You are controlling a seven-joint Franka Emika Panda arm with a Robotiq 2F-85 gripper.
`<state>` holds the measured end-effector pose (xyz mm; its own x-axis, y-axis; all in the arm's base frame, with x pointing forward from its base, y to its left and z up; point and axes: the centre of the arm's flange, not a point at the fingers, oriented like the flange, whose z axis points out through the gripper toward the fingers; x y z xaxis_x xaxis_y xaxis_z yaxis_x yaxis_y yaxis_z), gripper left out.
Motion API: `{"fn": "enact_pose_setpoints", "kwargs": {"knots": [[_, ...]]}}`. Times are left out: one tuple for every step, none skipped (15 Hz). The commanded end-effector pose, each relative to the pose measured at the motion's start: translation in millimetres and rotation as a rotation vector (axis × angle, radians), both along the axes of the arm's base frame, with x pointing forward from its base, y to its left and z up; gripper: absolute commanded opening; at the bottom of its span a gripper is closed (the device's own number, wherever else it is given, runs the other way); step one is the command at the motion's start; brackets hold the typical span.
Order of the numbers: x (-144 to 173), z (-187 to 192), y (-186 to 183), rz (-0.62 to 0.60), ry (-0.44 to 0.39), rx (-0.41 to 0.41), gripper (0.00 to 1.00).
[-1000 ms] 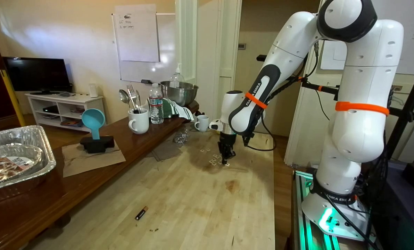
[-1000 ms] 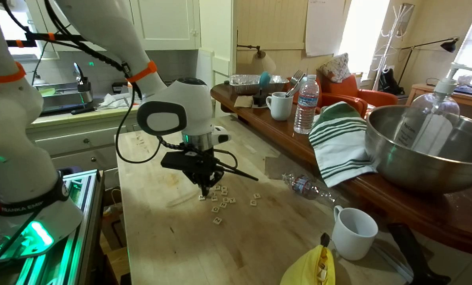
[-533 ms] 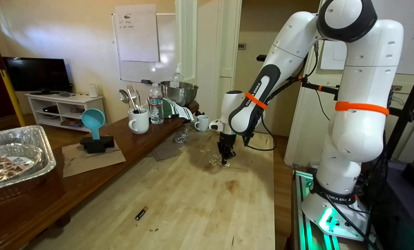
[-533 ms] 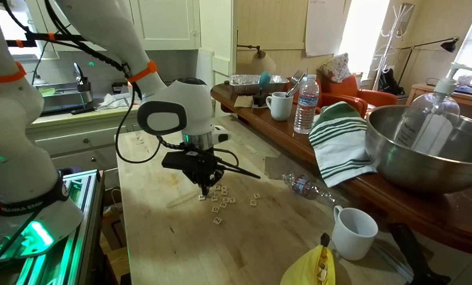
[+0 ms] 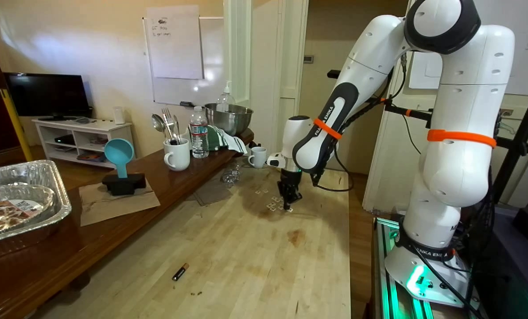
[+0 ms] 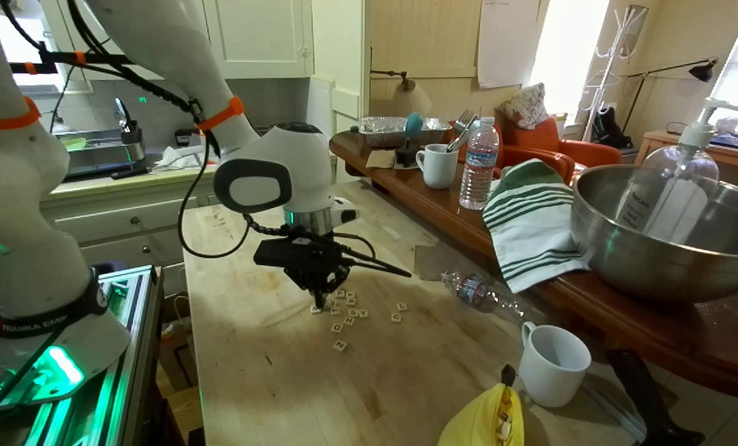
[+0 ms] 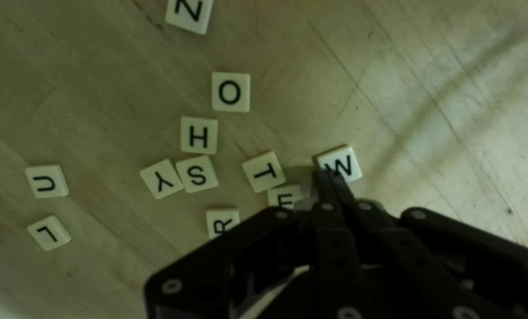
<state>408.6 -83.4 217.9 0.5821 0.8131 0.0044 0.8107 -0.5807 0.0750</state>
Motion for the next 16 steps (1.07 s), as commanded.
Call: {"fn": "enact_pose_setpoints", "kwargs": {"knots": [[-6.6,-8.1,-1.1,0.042,0.008,-0.011,0.00],[-7.4,-9.9,0.0,0.035,0.009,-0.010,0.00],[-7.7,-10.8,1.0,0.030,0.010,-0.006,0.00],[-7.9,-12.2,2.6,0.013,0.009,-0.001,0.00],[-7.6,-13.7,4.8,-0.008,0.009,-0.005,0.00],[-7.3,-14.6,6.1,-0.019,0.010,-0.003,0.00],[-7.0,-16.4,8.6,-0.039,0.007,0.000,0.00],[-6.5,-17.5,11.5,-0.060,0.009,0.006,0.00],[-5.6,-18.6,16.0,-0.088,0.010,0.008,0.00],[-4.7,-19.1,19.8,-0.114,0.010,0.011,0.00],[-3.0,-19.4,25.4,-0.146,0.010,0.011,0.00],[-1.3,-19.6,30.1,-0.174,0.011,0.007,0.00],[0.4,-19.3,35.9,-0.208,0.011,0.007,0.00],[1.8,-19.2,41.6,-0.244,0.010,0.005,0.00],[2.8,-18.9,46.6,-0.280,0.009,0.006,0.00],[4.1,-19.2,52.3,-0.325,0.005,0.006,0.00]]}}
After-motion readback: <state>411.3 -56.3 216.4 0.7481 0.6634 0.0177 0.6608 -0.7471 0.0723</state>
